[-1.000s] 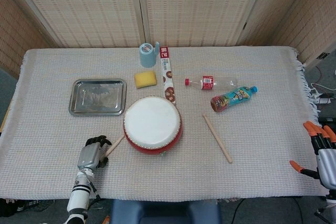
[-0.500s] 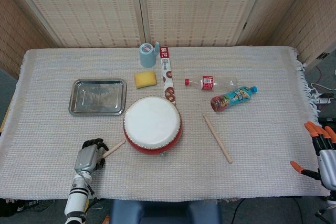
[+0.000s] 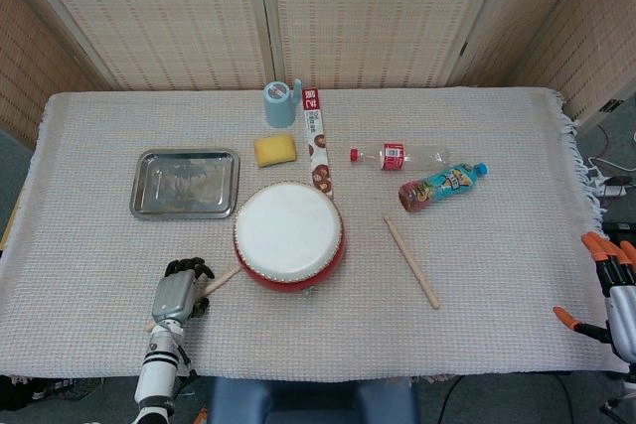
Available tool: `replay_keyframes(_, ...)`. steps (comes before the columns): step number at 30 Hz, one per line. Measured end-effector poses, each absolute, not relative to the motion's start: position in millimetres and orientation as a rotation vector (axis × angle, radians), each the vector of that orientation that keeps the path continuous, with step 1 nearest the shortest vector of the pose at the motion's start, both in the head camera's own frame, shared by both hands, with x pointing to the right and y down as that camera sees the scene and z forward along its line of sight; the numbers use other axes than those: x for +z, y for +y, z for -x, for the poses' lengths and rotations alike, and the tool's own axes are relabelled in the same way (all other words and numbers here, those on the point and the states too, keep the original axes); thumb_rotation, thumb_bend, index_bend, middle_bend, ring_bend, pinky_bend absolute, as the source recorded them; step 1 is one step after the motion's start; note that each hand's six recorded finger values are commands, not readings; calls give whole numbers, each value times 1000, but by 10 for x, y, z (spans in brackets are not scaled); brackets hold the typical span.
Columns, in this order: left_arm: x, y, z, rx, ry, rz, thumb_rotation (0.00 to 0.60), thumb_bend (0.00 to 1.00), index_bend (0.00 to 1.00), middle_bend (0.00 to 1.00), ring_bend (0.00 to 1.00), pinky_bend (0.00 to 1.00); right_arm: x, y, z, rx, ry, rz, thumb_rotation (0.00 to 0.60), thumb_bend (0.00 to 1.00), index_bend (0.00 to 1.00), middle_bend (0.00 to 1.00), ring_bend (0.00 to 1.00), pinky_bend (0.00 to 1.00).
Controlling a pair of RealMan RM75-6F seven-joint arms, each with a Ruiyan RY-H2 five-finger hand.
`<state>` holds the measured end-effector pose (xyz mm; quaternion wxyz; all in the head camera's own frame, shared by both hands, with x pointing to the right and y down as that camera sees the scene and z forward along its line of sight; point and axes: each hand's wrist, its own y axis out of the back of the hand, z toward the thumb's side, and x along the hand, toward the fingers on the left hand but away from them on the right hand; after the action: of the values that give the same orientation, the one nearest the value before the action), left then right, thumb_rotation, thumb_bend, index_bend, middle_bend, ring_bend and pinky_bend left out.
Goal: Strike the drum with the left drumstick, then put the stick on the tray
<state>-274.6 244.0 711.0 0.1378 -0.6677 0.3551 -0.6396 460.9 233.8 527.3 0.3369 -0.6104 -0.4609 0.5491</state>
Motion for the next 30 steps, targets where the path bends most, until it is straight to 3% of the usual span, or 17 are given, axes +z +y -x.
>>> replay_keyframes(6,7141,2450,2759,-1864,1020,1920,600,330,430,156,102,63,5273,2341,-4604,1432,-1200,1594,600,22,0,55,0,0)
replay_keyframes(13,7144,2469,2763,-1865,1002,1923,600,428,465,176,105,67,5268,2351,-4601,1432,-1202,1596,600,21,0,54,0,0)
replay_keyframes(30,7089,2475,2770,-1820,1060,1914,600,431,553,264,175,90,5252,2345,-4605,1425,-1211,1600,600,21,0,55,0,0)
